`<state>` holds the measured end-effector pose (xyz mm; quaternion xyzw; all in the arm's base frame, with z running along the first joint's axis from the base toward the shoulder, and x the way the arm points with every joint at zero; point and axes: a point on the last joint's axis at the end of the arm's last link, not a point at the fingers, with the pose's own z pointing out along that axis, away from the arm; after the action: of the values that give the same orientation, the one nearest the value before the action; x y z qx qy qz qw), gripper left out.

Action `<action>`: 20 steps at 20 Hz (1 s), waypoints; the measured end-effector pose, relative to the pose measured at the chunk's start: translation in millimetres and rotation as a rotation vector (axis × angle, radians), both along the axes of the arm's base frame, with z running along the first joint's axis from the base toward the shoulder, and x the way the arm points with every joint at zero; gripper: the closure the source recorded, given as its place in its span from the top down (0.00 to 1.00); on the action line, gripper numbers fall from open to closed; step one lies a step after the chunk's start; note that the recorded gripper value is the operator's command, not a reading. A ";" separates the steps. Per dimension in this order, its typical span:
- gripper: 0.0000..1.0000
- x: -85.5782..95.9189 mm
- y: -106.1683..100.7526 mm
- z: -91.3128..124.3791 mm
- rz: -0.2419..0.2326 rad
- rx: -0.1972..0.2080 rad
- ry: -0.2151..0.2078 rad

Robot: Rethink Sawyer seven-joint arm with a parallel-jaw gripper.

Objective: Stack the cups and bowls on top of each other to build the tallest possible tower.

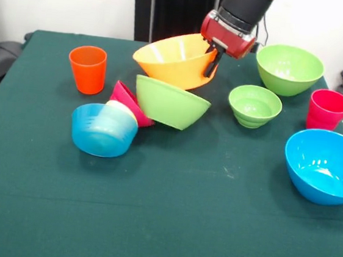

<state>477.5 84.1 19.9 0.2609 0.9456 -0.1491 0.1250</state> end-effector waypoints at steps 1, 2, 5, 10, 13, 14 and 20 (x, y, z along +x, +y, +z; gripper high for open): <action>0.00 0.7 -1.4 1.6 -0.001 -0.003 -0.003; 0.00 0.9 -2.8 2.7 -0.003 -0.006 -0.005; 0.00 0.6 -10.3 6.8 -0.011 -0.039 -0.012; 0.00 0.8 -13.4 8.8 -0.012 -0.108 -0.027; 0.00 3.3 -13.9 7.3 -0.003 -0.130 -0.038; 0.00 4.3 -14.2 6.7 0.000 -0.137 -0.043; 0.00 12.5 -23.2 4.7 -0.006 -0.145 -0.053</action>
<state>490.0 60.9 24.6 0.2576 0.9279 -0.2108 0.1679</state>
